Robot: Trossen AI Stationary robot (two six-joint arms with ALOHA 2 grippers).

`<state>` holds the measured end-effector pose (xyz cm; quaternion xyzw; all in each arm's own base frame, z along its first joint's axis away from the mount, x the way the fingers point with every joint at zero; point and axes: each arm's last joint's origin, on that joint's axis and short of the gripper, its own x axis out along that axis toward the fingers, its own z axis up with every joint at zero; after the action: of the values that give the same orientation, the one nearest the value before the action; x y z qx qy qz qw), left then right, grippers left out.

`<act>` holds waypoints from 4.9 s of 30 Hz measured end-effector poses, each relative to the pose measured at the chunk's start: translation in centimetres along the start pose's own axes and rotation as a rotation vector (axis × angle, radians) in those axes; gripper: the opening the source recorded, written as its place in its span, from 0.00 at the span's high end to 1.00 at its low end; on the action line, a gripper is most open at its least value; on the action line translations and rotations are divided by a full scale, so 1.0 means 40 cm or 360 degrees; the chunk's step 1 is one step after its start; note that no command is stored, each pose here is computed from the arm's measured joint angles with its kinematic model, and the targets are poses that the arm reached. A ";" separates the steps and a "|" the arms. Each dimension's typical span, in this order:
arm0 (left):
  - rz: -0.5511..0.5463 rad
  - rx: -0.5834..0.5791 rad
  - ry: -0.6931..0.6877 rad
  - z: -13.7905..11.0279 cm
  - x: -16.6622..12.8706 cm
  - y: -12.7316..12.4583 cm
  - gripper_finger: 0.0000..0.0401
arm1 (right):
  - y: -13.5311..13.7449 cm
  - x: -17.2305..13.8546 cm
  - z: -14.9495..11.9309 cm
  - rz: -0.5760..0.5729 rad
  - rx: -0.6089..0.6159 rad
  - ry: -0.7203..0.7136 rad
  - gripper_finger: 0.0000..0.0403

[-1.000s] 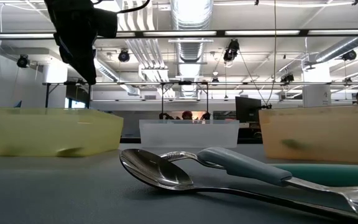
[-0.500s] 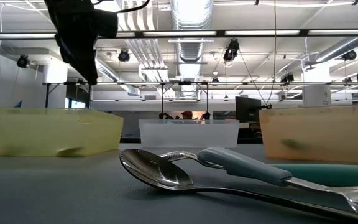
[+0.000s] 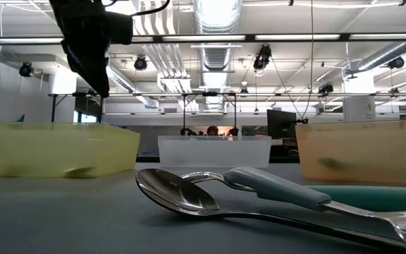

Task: Sort silverware by color (type)
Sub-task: Put the black spoon into the transparent bin

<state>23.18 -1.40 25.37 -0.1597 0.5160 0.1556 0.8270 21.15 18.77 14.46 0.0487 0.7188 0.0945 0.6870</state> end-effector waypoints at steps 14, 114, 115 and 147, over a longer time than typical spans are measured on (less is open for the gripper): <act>-0.0004 -0.0037 -0.0006 0.001 0.000 -0.001 0.68 | -0.009 -0.035 -0.016 -0.0089 0.0056 -0.0032 0.75; -0.0150 -0.0122 -0.1291 0.268 -0.053 -0.157 0.68 | -0.534 -0.391 0.161 -0.1301 0.0703 -0.1858 0.98; -0.0124 -0.0081 -0.1278 0.272 -0.063 -0.157 0.68 | -0.558 -0.385 0.165 -0.1309 0.0715 -0.1845 0.98; 0.0778 0.0014 -0.0849 0.338 -0.230 0.019 0.68 | -0.517 -0.341 0.016 0.0106 0.1153 -0.0900 0.80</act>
<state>29.87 4.19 39.23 0.0182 0.3056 0.3829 0.8716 23.74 -4.14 23.58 0.3326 0.4879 -0.1577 0.7915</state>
